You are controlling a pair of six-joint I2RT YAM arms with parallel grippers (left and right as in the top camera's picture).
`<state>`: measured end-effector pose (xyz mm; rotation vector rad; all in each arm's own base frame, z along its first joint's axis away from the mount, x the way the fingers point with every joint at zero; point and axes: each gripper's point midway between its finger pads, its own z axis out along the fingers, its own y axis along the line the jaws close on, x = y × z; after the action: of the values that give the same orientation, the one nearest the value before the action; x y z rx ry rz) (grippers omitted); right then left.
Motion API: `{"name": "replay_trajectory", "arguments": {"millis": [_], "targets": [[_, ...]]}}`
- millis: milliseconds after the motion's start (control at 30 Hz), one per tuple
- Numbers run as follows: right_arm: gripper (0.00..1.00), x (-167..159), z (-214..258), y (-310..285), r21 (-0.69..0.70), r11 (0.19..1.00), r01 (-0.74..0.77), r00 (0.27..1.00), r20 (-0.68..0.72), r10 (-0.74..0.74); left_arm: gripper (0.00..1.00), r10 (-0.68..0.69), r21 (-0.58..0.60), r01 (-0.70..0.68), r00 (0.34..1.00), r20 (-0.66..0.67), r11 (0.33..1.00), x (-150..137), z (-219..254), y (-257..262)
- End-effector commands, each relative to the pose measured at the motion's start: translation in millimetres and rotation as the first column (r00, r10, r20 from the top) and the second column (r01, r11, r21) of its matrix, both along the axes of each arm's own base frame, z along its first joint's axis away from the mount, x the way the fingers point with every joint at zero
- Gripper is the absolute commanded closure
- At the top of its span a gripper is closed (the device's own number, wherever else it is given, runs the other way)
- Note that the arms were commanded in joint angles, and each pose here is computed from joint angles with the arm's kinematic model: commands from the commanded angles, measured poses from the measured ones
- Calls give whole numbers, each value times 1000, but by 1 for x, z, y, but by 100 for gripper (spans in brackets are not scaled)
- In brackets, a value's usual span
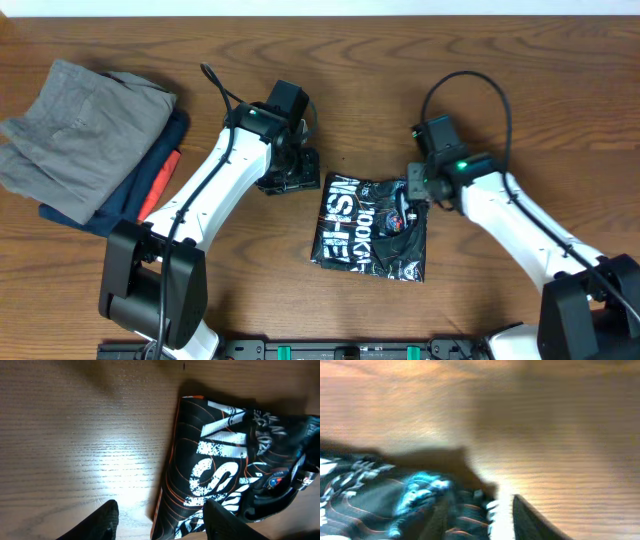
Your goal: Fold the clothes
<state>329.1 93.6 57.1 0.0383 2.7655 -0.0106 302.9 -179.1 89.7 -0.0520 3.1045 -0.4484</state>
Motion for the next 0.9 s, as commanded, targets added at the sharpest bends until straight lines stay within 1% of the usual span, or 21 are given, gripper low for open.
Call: {"name": "replay_trajectory", "arguments": {"millis": [0, 33, 100, 167, 267, 400, 533, 633, 767, 867], "targets": [[46, 5, 2, -9, 0, 1000, 2, 1000, -9, -2, 44, -10, 18, 10, 1000, -15, 1000, -4, -5, 3], [43, 2, 1, -4, 31, 999, -19, 999, -26, 20, 44, -9, 18, 10, 1000, -17, 1000, -4, -5, 3], [42, -6, 2, 6, 85, 995, -53, 997, -53, 58, 44, -9, 19, 10, 1000, -18, 1000, -4, -5, 3], [42, -13, 6, 17, 149, 986, -77, 993, -73, 88, 44, -9, 19, 10, 1000, -18, 1000, -4, -5, 3], [47, -29, 18, 40, 264, 953, -148, 981, -87, 176, 44, -9, 19, 10, 1000, -18, 1000, -4, -5, 3], [48, -54, 33, 66, 375, 904, -204, 959, -111, 263, 44, -9, 19, 10, 1000, -18, 1000, -4, -5, 3], [48, -81, 26, 79, 385, 893, -232, 929, -183, 320, 44, -9, 19, 10, 1000, -17, 1000, -4, -5, 3], [49, -92, 16, 91, 385, 884, -266, 912, -197, 360, 44, -9, 19, 10, 1000, -17, 1000, -4, -5, 3], [49, -99, 2, 108, 389, 877, -282, 902, -205, 380, 44, -9, 19, 10, 1000, -18, 1000, -4, -5, 3], [50, -99, -16, 113, 350, 890, -291, 905, -201, 375, 43, -9, 19, 10, 1000, -17, 1000, -4, -5, 3]]}}
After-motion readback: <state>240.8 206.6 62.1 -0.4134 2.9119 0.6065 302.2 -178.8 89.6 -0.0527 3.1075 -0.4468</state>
